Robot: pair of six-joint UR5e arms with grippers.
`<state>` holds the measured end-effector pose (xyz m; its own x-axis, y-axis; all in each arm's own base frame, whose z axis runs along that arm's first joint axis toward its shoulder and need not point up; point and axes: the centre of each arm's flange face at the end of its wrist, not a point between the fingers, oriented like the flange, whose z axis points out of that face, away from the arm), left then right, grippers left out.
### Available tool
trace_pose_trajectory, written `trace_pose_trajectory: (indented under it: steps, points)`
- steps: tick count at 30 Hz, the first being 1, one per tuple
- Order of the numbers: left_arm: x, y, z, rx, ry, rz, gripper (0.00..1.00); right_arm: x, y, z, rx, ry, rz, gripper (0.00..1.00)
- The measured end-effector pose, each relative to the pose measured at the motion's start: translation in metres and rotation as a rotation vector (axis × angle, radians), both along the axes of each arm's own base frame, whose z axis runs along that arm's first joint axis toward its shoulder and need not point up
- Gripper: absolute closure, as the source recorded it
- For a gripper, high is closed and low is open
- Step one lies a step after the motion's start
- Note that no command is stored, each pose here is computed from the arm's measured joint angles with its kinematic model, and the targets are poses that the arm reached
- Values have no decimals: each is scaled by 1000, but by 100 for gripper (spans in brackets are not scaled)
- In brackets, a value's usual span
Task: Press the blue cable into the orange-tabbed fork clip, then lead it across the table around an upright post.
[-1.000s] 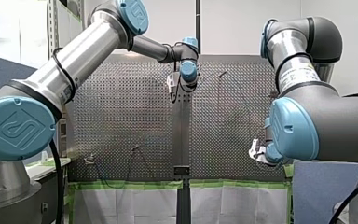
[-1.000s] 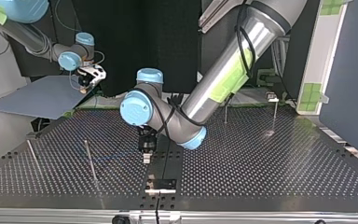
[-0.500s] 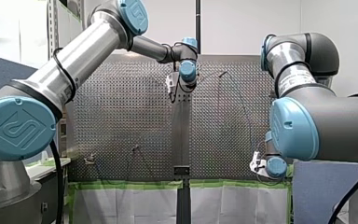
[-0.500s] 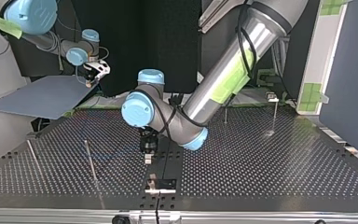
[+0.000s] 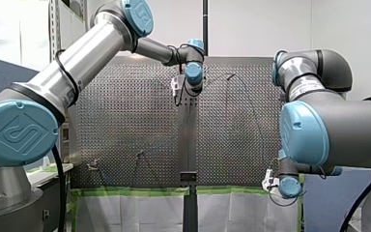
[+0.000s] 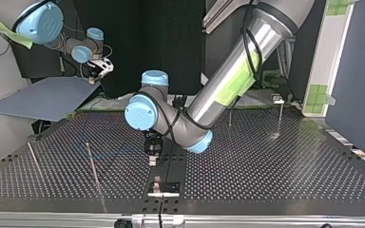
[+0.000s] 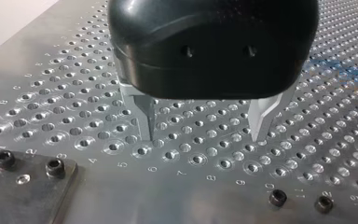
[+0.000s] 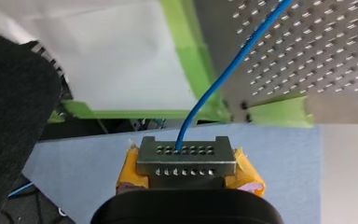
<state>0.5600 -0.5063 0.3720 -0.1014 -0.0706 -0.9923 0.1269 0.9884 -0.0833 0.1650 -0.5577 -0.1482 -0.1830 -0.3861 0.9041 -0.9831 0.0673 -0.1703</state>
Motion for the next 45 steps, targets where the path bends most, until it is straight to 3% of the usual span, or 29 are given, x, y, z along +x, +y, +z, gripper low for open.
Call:
trace_pose_trajectory:
  steps: [9, 15, 21, 27, 35, 45]
  points:
    - [-4, -3, 0, 9, 5, -3, 0, -15, -10, -16, -12, 20, -13, 100]
    - [-9, -1, -3, 47, 35, -5, 0, -19, -16, -32, -19, 53, 12, 100]
    - [-21, -5, -5, 91, 72, -14, 0, -15, -24, -32, -56, 28, 49, 100]
    - [-45, -10, 8, 118, 92, -1, 0, -12, -26, -31, -65, 14, 72, 100]
    - [-75, -6, 55, 115, 55, 31, 0, -12, -25, -32, -61, 12, 75, 100]
    - [-94, -22, 69, 125, 33, -61, 0, -12, -25, -33, -60, 11, 75, 100]
